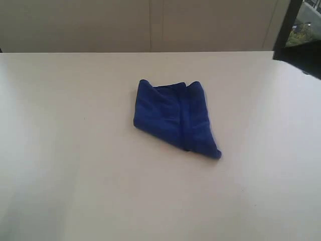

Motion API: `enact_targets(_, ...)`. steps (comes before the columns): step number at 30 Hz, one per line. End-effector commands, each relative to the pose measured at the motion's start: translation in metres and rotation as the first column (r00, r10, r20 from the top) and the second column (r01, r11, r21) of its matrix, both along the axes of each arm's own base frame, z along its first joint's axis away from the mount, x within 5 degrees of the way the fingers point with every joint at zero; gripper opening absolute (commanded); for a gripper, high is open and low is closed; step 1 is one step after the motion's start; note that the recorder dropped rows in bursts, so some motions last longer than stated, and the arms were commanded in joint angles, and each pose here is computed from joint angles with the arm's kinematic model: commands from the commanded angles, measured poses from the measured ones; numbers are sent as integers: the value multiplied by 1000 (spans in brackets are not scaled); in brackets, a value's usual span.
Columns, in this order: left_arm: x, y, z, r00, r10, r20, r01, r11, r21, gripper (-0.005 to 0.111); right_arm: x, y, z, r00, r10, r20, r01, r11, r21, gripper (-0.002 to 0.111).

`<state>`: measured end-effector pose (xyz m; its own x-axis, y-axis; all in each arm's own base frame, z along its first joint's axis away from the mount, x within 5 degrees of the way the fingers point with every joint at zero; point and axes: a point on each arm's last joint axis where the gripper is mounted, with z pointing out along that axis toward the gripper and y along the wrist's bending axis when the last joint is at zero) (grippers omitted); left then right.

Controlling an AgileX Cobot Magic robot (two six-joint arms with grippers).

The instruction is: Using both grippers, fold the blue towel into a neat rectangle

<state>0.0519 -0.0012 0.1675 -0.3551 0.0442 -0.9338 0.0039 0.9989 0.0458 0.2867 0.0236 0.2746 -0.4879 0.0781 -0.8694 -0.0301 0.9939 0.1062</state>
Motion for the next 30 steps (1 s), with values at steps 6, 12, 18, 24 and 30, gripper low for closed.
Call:
enact_targets(6,0,0,-1,1000,1,3,-1,1000,-9,0,116,67,-49,924,264,-275,-292,954,-63,0)
enact_targets(12,0,0,-1,1000,1,3,-1,1000,-9,0,173,96,-56,794,510,-332,-501,857,120,0)
enact_targets(18,0,0,-1,1000,1,3,-1,1000,-9,0,197,103,-112,801,527,-285,-504,850,157,5)
enact_targets(24,0,0,-1,1000,1,3,-1,1000,-9,0,205,107,-130,822,524,-224,-497,851,168,29)
enact_targets(30,0,0,-1,1000,1,3,-1,1000,-9,0,210,114,-149,846,484,-224,-465,875,138,29)
